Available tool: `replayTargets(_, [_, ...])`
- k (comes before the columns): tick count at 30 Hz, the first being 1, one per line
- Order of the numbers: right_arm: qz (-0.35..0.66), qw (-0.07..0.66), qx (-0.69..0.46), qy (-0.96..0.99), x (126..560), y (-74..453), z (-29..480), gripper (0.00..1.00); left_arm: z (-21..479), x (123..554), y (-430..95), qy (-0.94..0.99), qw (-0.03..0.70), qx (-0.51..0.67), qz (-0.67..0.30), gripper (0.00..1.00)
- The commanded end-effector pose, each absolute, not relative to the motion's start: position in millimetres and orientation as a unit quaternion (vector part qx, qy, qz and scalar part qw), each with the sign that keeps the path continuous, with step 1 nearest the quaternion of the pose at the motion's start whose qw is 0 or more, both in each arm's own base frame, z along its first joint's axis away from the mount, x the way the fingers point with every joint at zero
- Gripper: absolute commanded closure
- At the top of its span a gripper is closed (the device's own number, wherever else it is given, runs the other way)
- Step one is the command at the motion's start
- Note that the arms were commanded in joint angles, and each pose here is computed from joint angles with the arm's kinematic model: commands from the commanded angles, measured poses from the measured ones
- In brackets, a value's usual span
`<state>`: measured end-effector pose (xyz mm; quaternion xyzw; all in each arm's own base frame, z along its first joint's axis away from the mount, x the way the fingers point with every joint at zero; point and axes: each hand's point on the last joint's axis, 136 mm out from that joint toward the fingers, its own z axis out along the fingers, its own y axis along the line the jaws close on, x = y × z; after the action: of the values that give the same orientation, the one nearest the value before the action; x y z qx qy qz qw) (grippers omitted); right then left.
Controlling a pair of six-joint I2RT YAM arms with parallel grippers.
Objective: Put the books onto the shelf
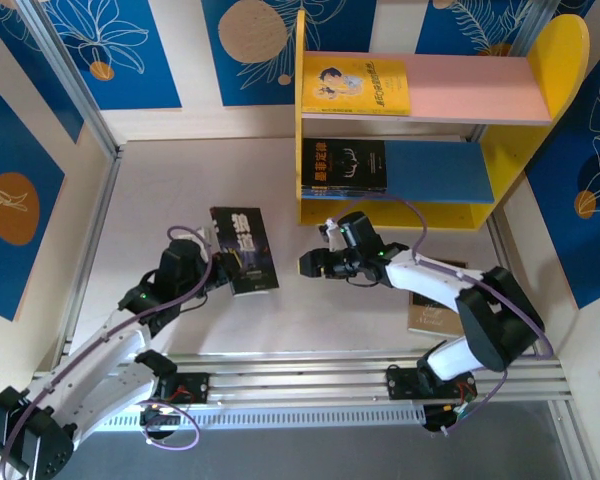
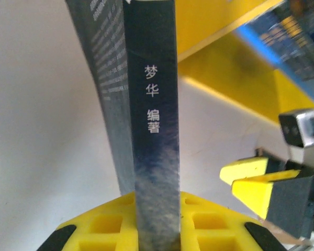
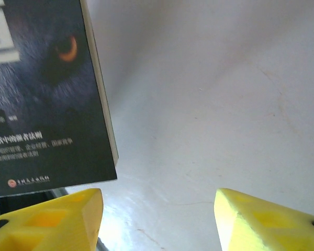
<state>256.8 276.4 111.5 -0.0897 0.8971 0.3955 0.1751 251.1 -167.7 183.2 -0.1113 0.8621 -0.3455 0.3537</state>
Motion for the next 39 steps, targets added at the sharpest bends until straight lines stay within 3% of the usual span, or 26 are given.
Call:
replayTargets(1, [0.421,0.204,-0.057,0.882,254.9,273.3,140.6,0.39,258.7,264.5,-166.6,0.808,0.441,-0.108,-0.377,1.0])
replayTargets(10, [0.52,0.309,0.005,0.796,255.7,271.7,237.8,0.25,356.0,273.2,-154.7,0.719,0.554,-0.123,-0.402,1.0])
replayTargets(16, [0.567,0.341,0.024,0.749,255.8,295.5,282.1,0.16,382.5,271.7,-157.2,0.657,0.592,-0.148,-0.442,1.0])
replayTargets(39, [0.626,0.351,0.114,0.687,268.0,315.2,305.2,0.12,398.6,254.8,-225.4,0.584,0.612,-0.133,-0.517,1.0])
